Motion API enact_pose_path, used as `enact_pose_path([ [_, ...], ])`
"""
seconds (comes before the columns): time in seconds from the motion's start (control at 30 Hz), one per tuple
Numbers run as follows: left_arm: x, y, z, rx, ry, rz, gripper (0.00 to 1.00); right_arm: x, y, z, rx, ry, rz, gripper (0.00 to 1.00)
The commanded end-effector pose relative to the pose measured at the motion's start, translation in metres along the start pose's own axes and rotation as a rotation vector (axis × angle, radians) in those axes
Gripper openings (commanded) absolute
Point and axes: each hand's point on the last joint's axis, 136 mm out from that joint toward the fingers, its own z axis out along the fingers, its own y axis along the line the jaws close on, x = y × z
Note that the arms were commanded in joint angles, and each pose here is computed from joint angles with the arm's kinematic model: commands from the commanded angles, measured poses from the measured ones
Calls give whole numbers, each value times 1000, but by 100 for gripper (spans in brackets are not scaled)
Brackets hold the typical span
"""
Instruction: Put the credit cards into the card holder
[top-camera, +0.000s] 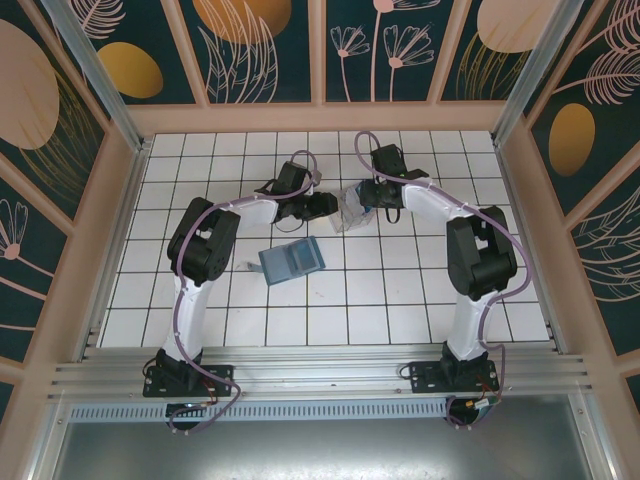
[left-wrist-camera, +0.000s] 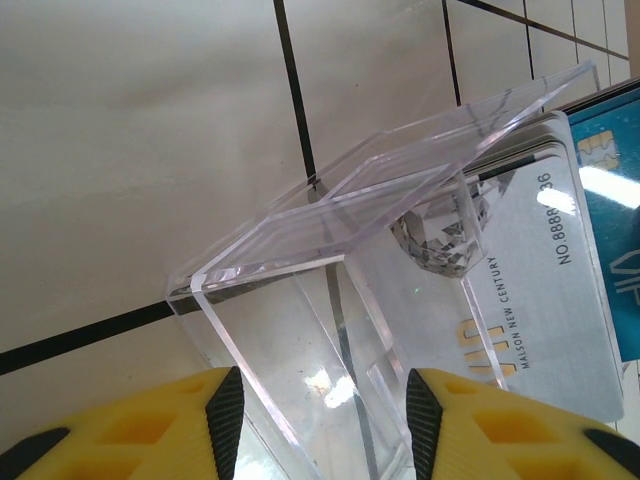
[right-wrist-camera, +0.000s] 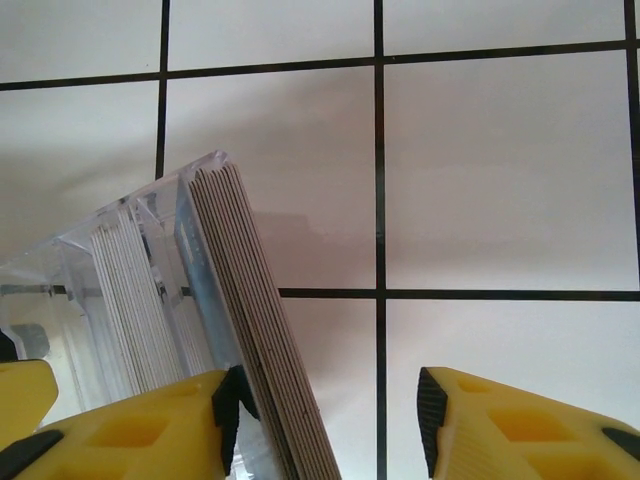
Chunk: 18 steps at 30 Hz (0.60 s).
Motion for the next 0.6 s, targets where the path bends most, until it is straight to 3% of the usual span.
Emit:
enact_pose_path([
  [0.0, 22, 22, 4, -68, 52, -27, 49, -7, -13, -14, 42, -19, -1, 49],
  [0.13, 22, 21, 4, -67, 51, -26, 49, -7, -11, -15, 30, -21, -3, 36],
  [0.43, 21, 20, 4, -66, 51, -23, 49, -9, -3, -19, -13, -22, -29, 22],
  [0.57, 21, 20, 4, -66, 53, -24, 49, -8, 2, -19, -32, -10, -41, 10],
])
